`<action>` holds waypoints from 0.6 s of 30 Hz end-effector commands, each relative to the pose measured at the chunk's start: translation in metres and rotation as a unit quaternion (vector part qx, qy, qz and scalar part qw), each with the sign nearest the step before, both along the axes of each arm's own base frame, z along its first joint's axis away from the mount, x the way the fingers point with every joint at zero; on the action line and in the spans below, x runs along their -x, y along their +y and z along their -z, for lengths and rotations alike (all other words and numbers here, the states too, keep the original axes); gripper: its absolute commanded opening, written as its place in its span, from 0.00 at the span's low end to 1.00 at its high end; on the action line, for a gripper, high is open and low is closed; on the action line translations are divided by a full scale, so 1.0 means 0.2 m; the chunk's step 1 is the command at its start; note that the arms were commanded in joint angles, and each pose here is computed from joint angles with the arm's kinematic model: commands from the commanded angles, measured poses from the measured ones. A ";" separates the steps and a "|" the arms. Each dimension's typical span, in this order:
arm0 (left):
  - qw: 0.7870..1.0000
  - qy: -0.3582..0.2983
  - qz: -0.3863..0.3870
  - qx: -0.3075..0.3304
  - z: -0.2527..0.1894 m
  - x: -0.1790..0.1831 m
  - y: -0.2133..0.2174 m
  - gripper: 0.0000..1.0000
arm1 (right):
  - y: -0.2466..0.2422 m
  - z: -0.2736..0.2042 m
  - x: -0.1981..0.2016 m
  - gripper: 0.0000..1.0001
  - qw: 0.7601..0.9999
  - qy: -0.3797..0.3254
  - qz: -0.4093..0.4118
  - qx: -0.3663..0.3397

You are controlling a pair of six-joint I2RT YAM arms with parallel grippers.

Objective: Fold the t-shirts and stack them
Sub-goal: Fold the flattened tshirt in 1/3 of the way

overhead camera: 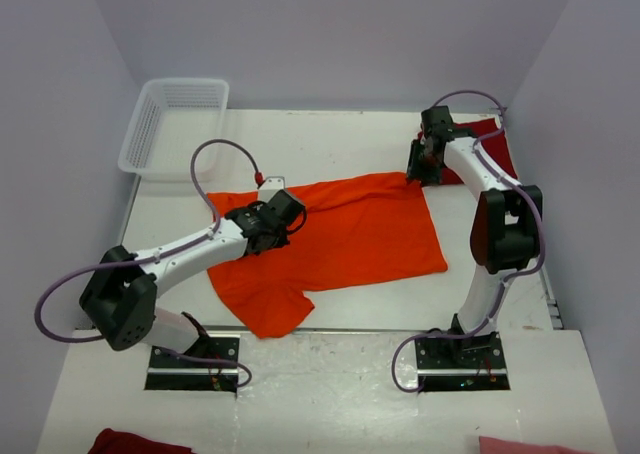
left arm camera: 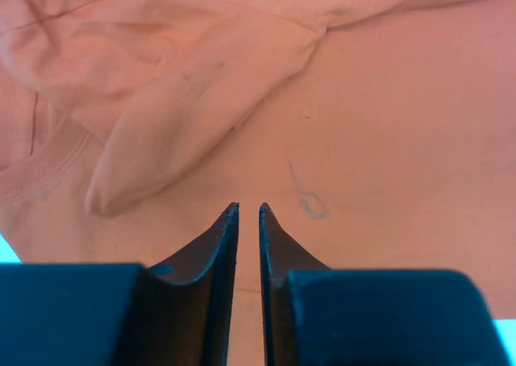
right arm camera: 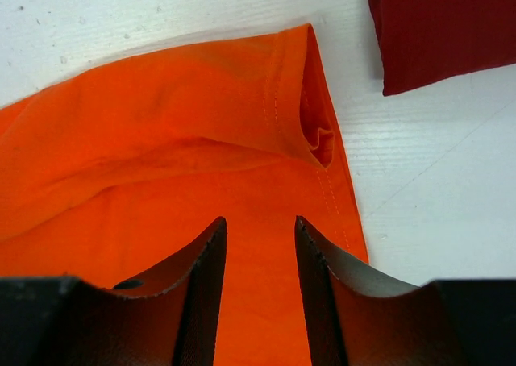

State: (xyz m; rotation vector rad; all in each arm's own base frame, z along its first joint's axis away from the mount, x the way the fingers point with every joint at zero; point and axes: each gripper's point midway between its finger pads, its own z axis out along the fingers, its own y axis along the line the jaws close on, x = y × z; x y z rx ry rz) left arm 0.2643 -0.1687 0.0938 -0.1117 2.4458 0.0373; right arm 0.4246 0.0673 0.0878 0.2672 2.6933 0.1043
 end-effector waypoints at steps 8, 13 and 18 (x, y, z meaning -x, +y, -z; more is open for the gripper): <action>0.998 0.013 -0.001 -0.062 0.14 -0.23 0.00 0.33 | 0.08 -0.18 -0.05 0.41 0.997 -0.060 -0.027 -0.035; 0.996 0.007 -0.006 -0.085 0.15 -0.32 0.00 0.34 | 0.09 -0.21 -0.04 0.41 0.997 -0.068 -0.030 -0.037; 0.993 0.013 -0.022 -0.112 0.20 -0.37 0.04 0.34 | 0.09 -0.27 -0.03 0.41 0.995 -0.082 -0.035 -0.042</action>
